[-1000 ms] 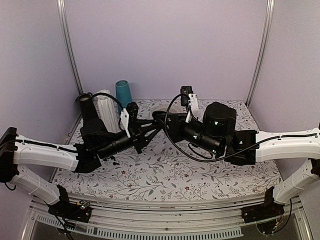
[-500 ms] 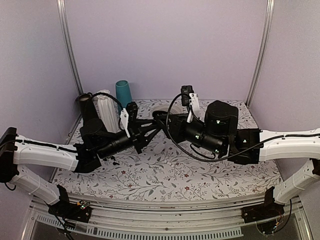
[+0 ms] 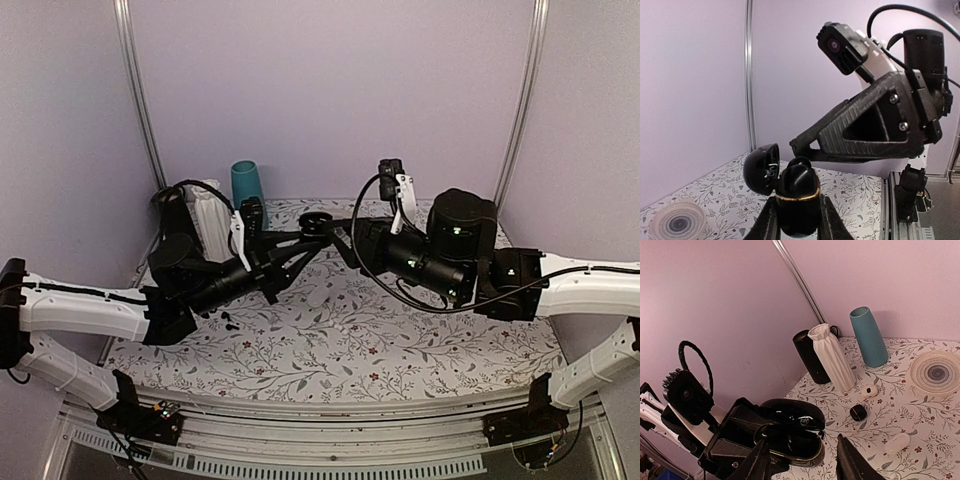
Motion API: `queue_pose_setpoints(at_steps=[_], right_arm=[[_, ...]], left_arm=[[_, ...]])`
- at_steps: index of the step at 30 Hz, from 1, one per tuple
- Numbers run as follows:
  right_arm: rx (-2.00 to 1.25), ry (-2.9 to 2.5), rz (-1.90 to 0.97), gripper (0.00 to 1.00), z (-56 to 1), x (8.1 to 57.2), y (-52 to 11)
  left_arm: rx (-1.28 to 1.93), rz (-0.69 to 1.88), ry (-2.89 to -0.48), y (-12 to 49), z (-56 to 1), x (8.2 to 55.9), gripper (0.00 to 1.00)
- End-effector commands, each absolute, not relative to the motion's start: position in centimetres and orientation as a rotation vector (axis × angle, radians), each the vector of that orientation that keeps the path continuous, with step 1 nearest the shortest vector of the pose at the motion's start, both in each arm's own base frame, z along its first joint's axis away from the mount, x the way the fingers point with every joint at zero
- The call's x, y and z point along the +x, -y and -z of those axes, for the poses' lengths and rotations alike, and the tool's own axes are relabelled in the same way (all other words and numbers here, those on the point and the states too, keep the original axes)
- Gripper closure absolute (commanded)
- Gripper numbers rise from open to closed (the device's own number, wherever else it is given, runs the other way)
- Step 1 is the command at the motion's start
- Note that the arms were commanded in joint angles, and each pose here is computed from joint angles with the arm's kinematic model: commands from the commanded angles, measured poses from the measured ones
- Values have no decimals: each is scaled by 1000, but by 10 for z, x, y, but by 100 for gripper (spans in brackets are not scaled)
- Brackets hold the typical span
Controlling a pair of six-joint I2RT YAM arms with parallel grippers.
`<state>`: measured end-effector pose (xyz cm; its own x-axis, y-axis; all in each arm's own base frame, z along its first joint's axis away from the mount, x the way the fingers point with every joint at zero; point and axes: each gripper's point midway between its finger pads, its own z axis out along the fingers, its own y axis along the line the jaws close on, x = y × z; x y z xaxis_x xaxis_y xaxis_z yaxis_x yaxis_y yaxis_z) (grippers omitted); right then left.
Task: Insert the wireless bluetooth earbuds into the charging case
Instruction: Insert the left earbud into the left side groove of the charging case, then close the charging case with the earbuds.
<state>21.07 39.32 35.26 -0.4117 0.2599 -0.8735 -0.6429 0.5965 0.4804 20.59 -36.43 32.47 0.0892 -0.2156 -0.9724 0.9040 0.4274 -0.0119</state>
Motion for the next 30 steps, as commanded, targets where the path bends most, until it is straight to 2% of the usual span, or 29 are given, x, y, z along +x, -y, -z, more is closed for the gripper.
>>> queue_pose_setpoints(at_steps=[1, 7, 14, 21, 30], right_arm=[[-295, -1681, -1059, 55, -384, 217, -370], [-410, -1633, -1188, 51, -392, 215, -356], [-489, -1670, -1260, 51, -378, 223, -343], [-741, -1722, -1344, 52, -352, 205, -370], [-912, -1674, -1471, 54, -346, 184, -388]], left_arm=[[778, 993, -1114, 363, -339, 192, 100], [843, 1037, -1106, 366, -334, 181, 100], [978, 1140, -1033, 372, -338, 153, 100], [1083, 1229, -961, 378, -345, 131, 100], [1079, 1227, -964, 380, -349, 134, 100]])
